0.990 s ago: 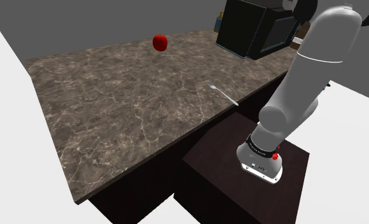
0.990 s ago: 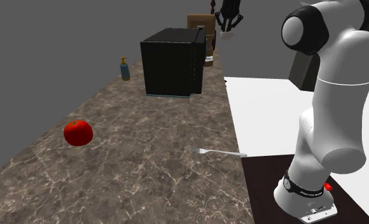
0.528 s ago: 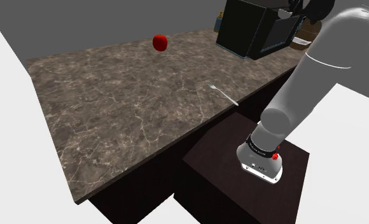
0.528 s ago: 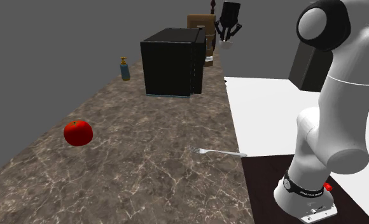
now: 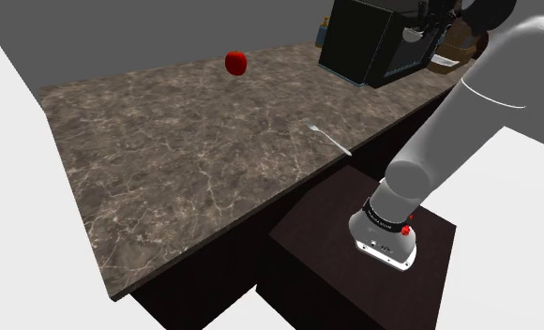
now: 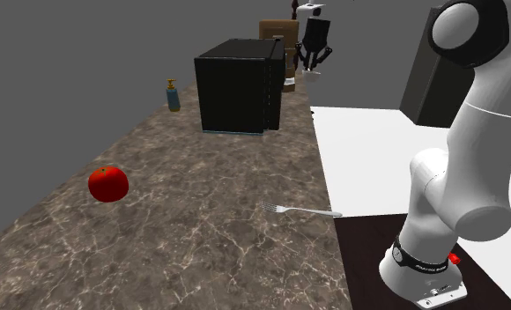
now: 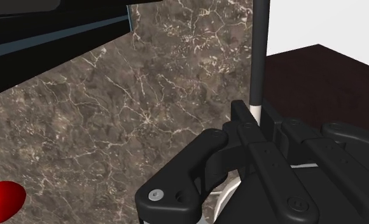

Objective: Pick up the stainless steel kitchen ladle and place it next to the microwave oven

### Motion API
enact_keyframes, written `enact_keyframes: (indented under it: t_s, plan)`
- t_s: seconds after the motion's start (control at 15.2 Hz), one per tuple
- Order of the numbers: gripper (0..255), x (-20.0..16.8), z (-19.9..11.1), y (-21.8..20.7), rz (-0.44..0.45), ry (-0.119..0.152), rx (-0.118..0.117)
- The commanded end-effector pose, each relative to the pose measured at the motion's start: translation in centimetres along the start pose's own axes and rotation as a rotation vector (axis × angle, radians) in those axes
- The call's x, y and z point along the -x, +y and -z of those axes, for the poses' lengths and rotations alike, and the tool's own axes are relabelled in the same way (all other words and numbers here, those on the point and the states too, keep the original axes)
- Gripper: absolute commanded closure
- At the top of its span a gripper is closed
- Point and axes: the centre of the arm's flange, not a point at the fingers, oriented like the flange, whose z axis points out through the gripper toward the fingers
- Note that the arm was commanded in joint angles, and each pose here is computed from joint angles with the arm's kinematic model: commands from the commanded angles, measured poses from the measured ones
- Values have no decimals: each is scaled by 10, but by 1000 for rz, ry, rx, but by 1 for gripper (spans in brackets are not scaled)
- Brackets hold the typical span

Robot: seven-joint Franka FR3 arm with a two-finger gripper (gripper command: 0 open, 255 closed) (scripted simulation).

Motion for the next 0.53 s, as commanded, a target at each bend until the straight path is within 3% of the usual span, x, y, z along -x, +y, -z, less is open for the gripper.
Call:
enact_keyframes:
  t_s: [0.0,0.46]
  plan:
    - [255,0,-10,-2,0,-1,0]
    - [255,1,-46,-6,0,-1,0]
